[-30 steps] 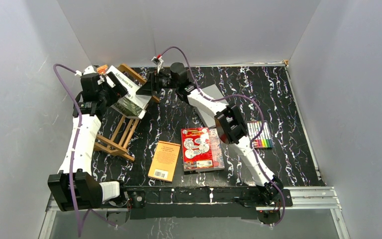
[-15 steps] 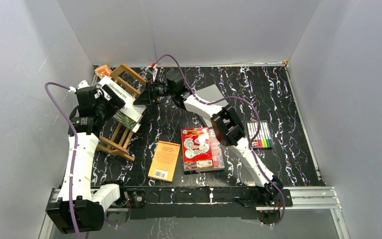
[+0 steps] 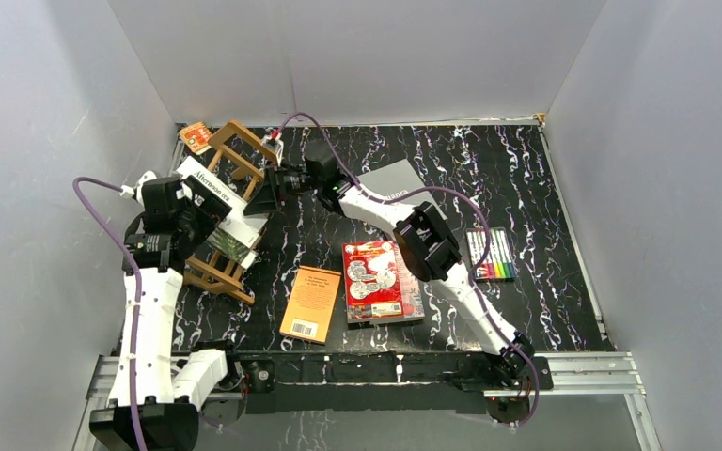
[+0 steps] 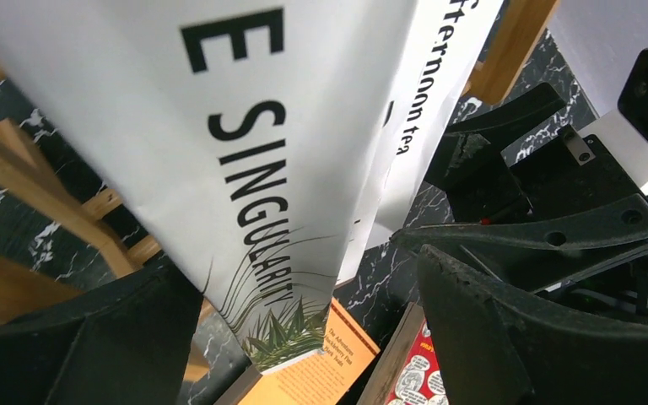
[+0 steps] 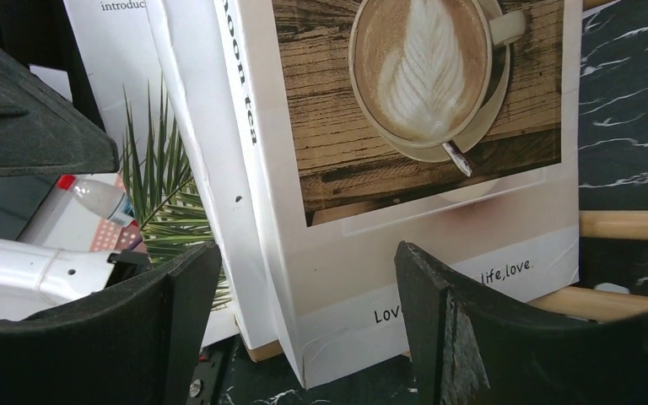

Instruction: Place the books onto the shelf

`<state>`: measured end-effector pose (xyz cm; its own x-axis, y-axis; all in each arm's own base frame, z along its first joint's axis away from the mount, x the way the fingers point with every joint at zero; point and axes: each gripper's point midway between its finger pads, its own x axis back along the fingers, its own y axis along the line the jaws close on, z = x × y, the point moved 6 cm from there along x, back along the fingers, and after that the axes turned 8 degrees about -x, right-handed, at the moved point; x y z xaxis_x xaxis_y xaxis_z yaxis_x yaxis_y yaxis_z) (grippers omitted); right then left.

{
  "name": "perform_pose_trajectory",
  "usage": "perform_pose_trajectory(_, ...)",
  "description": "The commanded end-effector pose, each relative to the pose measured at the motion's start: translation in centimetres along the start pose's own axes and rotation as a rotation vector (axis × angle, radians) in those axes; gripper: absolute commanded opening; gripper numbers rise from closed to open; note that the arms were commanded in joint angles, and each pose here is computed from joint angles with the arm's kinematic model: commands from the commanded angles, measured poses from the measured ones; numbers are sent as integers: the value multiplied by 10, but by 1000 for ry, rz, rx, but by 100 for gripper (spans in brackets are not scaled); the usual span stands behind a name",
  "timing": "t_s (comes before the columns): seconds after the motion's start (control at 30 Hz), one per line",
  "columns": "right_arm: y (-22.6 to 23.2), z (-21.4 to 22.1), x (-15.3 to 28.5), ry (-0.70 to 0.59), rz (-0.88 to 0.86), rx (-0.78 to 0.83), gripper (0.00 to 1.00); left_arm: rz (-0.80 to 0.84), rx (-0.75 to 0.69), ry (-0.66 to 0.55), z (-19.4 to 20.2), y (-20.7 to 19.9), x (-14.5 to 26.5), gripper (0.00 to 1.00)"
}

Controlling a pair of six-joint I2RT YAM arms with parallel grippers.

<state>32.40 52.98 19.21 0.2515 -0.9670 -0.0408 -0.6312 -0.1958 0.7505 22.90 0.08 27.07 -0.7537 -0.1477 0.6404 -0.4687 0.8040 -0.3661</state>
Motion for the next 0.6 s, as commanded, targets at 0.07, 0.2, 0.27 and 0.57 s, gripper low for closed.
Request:
perform_pose_trajectory(0.07, 66, 19, -26, 119, -162, 18, 84, -18, 77, -20, -4, 1, 29, 89)
perform_pose_trajectory(0.2, 75, 21, -24, 140, -187, 1, 84, -41, 121, -46, 0, 8, 42, 89)
perform_pose_trajectory(0.27, 80, 23, -24, 155, -205, -2, 84, -62, 141, -52, 5, 14, 47, 89)
perform_pose_trajectory(0.57, 81, 19, -29, 111, -135, 12, 83, -144, 157, -86, 8, 30, 63, 90)
